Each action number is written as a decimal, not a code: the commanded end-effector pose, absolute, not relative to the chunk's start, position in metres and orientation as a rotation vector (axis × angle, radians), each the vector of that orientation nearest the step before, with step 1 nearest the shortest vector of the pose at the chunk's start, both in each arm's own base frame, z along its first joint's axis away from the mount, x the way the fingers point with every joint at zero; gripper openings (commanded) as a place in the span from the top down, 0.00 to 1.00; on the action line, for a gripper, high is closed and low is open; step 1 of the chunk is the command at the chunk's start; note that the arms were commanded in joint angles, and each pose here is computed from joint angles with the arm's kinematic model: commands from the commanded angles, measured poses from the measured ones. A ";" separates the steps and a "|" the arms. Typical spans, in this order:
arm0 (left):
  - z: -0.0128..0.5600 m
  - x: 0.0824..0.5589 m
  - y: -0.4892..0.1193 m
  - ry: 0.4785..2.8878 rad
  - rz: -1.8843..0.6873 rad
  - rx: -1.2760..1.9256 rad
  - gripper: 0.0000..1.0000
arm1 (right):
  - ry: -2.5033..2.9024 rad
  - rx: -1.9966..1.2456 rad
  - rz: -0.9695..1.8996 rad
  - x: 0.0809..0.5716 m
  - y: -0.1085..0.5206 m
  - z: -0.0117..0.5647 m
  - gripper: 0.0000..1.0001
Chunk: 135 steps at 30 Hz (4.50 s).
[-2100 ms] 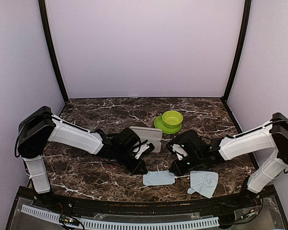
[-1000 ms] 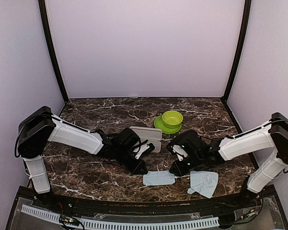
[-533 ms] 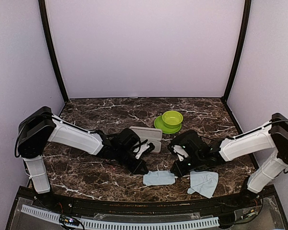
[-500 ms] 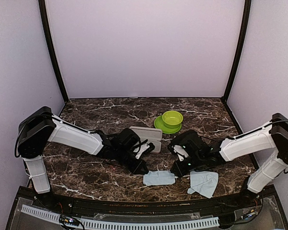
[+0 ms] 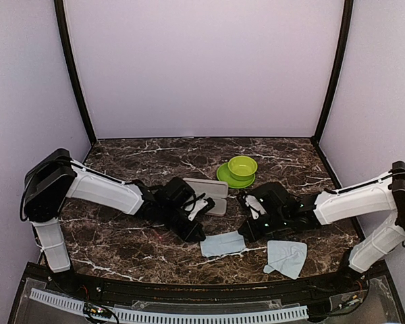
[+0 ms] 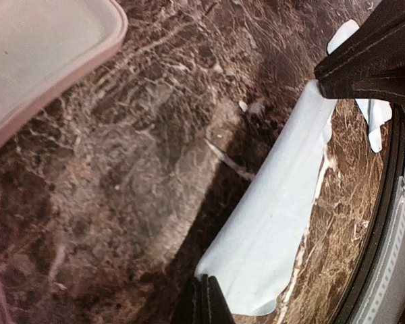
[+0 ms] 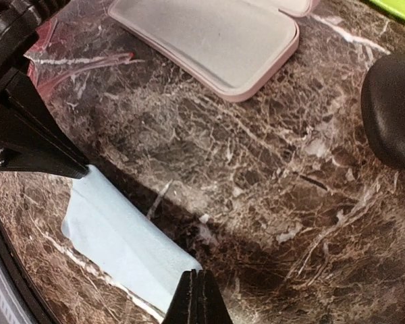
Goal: Organize the sunglasses
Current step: Pick up the folded cleaning cloth from the center of the board, then place the folded cleaning cloth in the sunglasses case.
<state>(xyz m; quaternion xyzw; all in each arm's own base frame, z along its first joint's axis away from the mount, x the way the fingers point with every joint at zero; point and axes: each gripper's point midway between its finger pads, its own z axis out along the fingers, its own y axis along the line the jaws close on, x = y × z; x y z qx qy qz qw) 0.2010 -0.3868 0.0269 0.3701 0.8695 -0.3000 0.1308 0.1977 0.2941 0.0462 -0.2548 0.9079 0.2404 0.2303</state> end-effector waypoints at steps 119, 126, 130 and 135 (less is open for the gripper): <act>0.061 0.365 -0.337 2.464 -0.595 0.892 0.99 | 2.358 -0.608 0.552 0.345 0.363 0.063 1.00; 0.064 0.365 -0.339 2.455 -0.608 0.890 1.00 | 2.350 -0.607 0.561 0.345 0.364 0.067 1.00; 0.066 0.365 -0.338 2.452 -0.606 0.889 1.00 | 2.349 -0.606 0.556 0.346 0.364 0.067 1.00; 0.066 0.366 -0.338 2.450 -0.602 0.887 1.00 | 2.353 -0.608 0.553 0.345 0.363 0.066 1.00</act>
